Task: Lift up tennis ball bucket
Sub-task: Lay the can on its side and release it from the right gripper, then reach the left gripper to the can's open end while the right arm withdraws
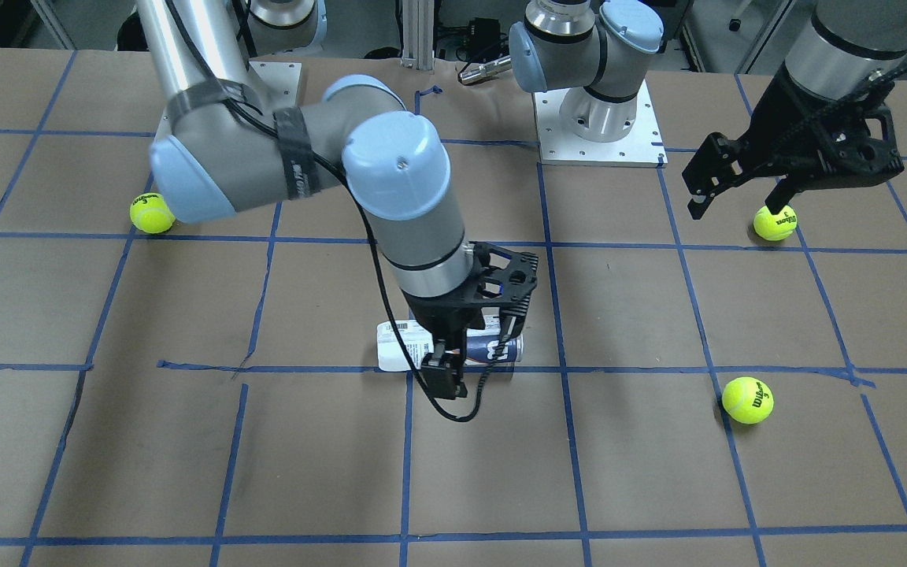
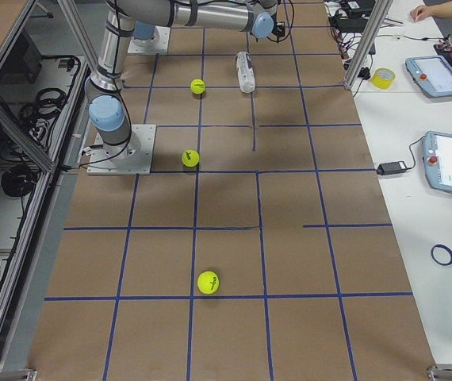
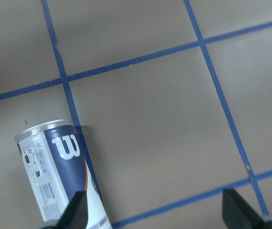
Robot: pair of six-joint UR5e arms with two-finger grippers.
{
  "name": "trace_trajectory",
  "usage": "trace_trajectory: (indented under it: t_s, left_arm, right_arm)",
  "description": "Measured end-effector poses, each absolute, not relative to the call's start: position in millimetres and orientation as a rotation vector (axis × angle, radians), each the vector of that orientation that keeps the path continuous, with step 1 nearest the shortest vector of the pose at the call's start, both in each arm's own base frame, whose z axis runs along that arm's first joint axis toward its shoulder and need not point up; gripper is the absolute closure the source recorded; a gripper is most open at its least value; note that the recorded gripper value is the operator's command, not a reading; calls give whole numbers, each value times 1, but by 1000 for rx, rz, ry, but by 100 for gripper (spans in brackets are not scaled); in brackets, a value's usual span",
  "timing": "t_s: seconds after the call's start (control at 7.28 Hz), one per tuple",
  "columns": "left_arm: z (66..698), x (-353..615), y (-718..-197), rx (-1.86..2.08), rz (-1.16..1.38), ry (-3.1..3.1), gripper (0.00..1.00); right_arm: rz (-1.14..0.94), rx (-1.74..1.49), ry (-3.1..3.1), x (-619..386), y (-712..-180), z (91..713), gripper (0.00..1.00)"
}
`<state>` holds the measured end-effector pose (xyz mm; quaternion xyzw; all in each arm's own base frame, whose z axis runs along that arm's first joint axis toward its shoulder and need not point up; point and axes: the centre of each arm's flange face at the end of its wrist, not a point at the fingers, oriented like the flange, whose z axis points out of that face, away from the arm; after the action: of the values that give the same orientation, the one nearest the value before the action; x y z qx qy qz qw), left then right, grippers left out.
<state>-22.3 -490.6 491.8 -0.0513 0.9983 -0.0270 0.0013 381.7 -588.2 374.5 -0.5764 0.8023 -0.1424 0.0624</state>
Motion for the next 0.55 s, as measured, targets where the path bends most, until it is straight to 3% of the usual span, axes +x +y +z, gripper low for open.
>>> trace_trajectory:
  t_s: [0.55]
  left_arm:
    - [442, -30, -517, -180, -84, 3273, 0]
  right_arm:
    - [-322, -1207, 2729, 246, -544, 512, 0]
